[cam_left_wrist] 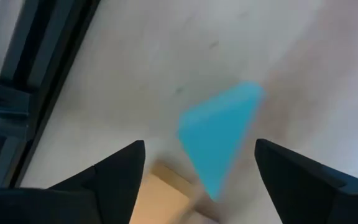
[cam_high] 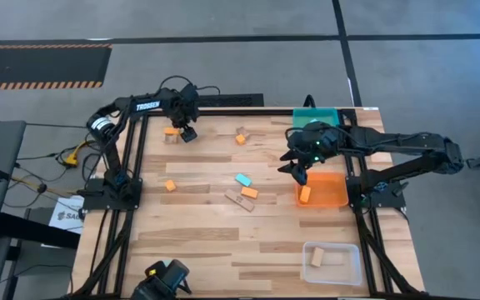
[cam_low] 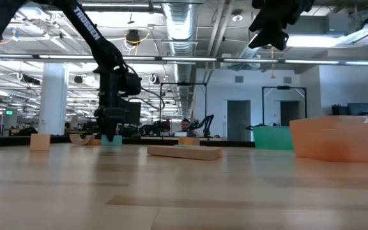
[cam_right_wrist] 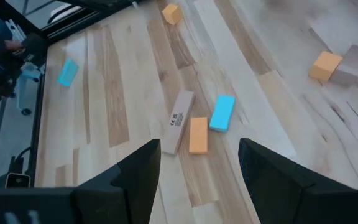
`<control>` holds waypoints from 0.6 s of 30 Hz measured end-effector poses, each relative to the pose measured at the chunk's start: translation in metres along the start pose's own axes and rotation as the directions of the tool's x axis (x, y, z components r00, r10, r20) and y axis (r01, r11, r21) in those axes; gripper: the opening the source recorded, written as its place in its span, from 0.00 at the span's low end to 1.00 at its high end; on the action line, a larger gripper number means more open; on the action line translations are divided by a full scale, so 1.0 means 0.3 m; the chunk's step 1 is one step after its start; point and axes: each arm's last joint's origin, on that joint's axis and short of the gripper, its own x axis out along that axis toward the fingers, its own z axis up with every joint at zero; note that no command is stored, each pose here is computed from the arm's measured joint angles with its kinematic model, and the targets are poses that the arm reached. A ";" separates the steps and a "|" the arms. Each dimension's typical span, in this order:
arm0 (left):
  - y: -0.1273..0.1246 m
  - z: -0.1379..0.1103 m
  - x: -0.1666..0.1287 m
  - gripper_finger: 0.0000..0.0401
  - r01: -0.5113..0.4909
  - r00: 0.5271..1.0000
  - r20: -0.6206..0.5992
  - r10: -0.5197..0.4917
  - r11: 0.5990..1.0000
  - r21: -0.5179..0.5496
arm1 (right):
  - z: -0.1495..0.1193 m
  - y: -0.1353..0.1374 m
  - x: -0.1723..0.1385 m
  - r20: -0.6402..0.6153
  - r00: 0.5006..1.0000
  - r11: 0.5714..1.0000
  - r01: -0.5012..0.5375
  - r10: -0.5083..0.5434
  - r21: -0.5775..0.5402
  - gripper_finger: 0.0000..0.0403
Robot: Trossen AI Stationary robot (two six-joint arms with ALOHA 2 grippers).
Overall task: Sort & place blocks by color
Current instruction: Put the blue block into the blue bin
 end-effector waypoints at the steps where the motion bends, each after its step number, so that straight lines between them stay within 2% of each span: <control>1: 0.002 0.004 0.011 0.72 -0.015 1.000 -0.003 0.015 1.000 -0.001 | 0.001 -0.001 0.000 0.002 1.000 1.000 0.000 0.000 0.000 0.59; 10: 0.003 0.015 0.032 0.70 0.001 1.000 0.011 -0.001 1.000 0.015 | 0.000 0.000 0.000 -0.004 1.000 1.000 -0.018 0.018 0.001 0.59; 15: 0.005 0.030 0.031 0.70 0.023 0.998 0.057 -0.021 0.999 -0.030 | 0.000 0.000 0.000 -0.005 1.000 1.000 -0.018 0.018 -0.006 0.59; 18: 0.000 0.041 0.028 0.70 0.078 0.992 0.099 -0.074 0.996 -0.042 | 0.000 0.000 0.000 -0.005 1.000 1.000 -0.018 0.018 -0.016 0.59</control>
